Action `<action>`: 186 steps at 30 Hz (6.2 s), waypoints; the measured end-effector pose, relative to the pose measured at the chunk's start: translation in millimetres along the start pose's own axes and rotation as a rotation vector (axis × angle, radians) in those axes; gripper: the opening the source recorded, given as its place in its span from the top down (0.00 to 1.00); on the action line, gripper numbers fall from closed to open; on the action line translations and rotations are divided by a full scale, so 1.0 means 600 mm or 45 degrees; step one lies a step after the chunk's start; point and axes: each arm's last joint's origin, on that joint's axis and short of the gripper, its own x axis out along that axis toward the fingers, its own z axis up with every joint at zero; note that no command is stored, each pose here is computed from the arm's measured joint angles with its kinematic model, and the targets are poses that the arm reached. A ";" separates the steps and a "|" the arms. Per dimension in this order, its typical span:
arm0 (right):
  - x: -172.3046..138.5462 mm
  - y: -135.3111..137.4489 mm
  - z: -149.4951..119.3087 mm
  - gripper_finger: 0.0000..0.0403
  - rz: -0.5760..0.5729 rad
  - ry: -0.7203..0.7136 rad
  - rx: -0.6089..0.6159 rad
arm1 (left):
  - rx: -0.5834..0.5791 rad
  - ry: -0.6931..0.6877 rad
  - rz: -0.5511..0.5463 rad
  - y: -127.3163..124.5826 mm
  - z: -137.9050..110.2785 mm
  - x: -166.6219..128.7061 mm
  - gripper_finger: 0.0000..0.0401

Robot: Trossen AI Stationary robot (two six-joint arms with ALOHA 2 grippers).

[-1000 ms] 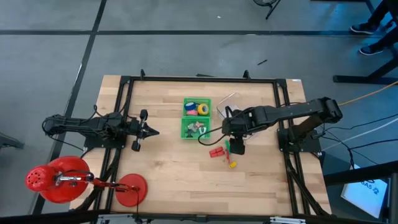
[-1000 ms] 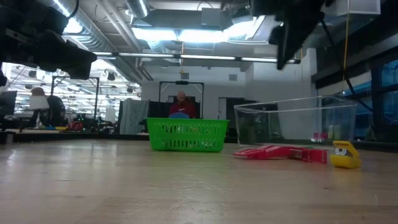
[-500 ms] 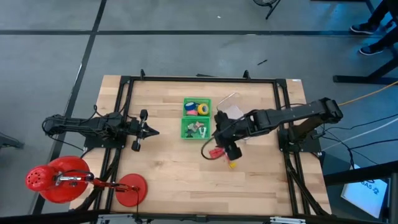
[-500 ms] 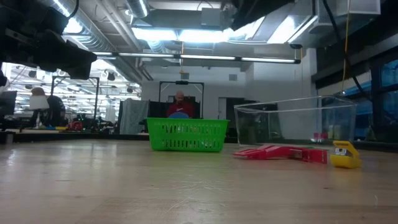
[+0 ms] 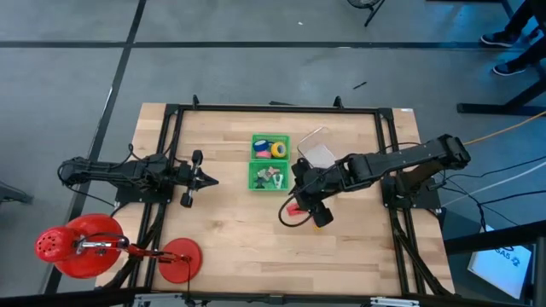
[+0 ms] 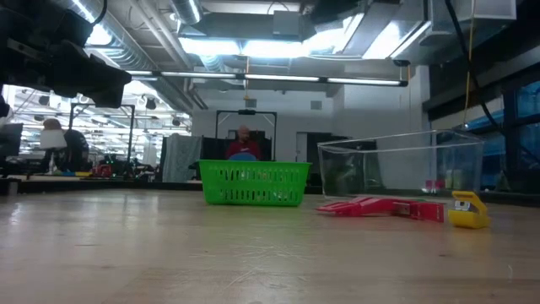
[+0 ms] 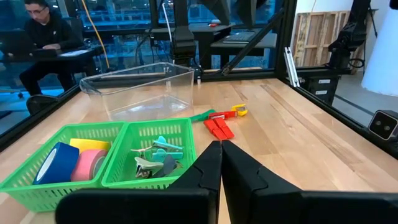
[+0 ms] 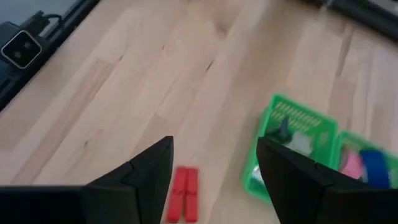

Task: Pick and place Stapler, Stapler remover, tape
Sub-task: Put the bottom left red stapler into the transparent bin

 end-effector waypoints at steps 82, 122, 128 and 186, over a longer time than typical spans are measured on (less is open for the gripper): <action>0.240 0.071 -0.153 0.63 0.076 0.680 -0.060 | 0.000 0.000 0.000 0.000 0.000 0.000 0.98; -0.025 -0.009 0.044 0.83 -0.024 0.209 0.019 | 0.000 0.000 0.000 0.000 0.000 0.000 0.99; -0.078 -0.048 0.035 0.83 -0.089 0.169 0.061 | 0.000 0.000 0.000 0.000 0.000 0.000 0.98; 0.010 -0.117 -0.333 0.83 -0.332 0.600 0.563 | 0.000 0.000 0.000 0.000 0.000 0.000 0.98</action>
